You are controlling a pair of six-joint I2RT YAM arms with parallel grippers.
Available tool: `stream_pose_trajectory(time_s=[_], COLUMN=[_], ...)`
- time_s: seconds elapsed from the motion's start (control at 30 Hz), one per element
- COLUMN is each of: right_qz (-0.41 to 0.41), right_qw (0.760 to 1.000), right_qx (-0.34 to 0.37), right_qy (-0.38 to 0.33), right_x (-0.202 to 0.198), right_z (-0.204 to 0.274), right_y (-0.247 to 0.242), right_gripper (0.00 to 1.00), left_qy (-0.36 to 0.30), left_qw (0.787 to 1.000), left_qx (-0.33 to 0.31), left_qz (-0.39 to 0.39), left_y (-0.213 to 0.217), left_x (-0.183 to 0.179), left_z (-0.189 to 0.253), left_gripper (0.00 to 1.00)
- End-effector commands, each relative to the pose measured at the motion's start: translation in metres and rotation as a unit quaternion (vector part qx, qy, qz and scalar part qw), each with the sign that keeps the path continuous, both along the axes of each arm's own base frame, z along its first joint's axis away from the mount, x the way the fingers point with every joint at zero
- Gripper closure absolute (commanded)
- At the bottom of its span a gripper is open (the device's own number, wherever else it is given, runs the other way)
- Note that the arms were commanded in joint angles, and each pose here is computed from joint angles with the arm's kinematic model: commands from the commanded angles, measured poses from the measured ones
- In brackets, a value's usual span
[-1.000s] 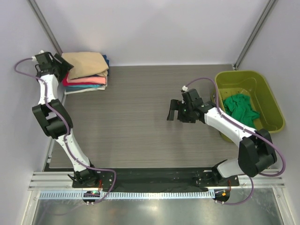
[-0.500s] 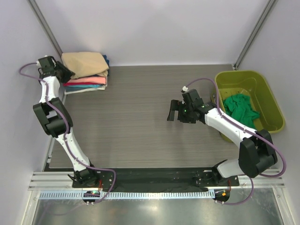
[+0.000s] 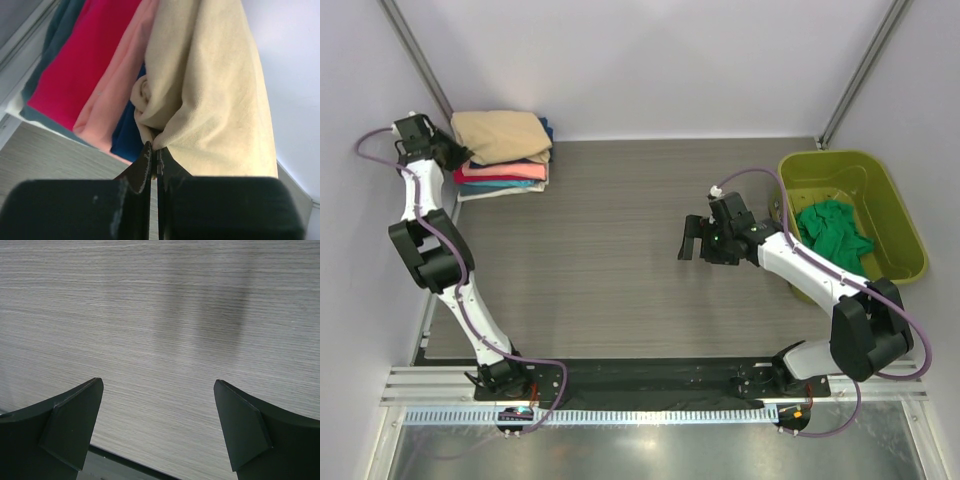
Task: Fold and stack the t-shirts
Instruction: Neatly place the folded tshirt to the corner
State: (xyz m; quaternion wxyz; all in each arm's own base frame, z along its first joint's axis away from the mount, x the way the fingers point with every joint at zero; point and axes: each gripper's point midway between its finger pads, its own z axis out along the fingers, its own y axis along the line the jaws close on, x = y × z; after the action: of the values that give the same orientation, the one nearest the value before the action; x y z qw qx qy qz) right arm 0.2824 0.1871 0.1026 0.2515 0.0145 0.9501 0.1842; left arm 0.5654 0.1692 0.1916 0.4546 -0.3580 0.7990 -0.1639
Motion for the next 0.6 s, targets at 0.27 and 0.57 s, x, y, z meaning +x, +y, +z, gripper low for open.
stream_pose_trajectory(time_s=[0.27, 0.57], right_qz=[0.010, 0.009], right_qw=[1.000, 1.000], right_qx=[0.004, -0.002], right_qy=[-0.021, -0.017], right_x=[-0.005, -0.014], right_z=[0.010, 0.007], right_y=[-0.003, -0.009], right_gripper=[0.01, 0.01], left_qy=[-0.043, -0.064], left_qw=[0.998, 0.995], left_qx=[-0.008, -0.002], left_qz=[0.047, 0.077], left_y=[0.049, 0.085], left_x=[-0.021, -0.015], left_z=[0.055, 0.088], left_gripper=[1.00, 1.00])
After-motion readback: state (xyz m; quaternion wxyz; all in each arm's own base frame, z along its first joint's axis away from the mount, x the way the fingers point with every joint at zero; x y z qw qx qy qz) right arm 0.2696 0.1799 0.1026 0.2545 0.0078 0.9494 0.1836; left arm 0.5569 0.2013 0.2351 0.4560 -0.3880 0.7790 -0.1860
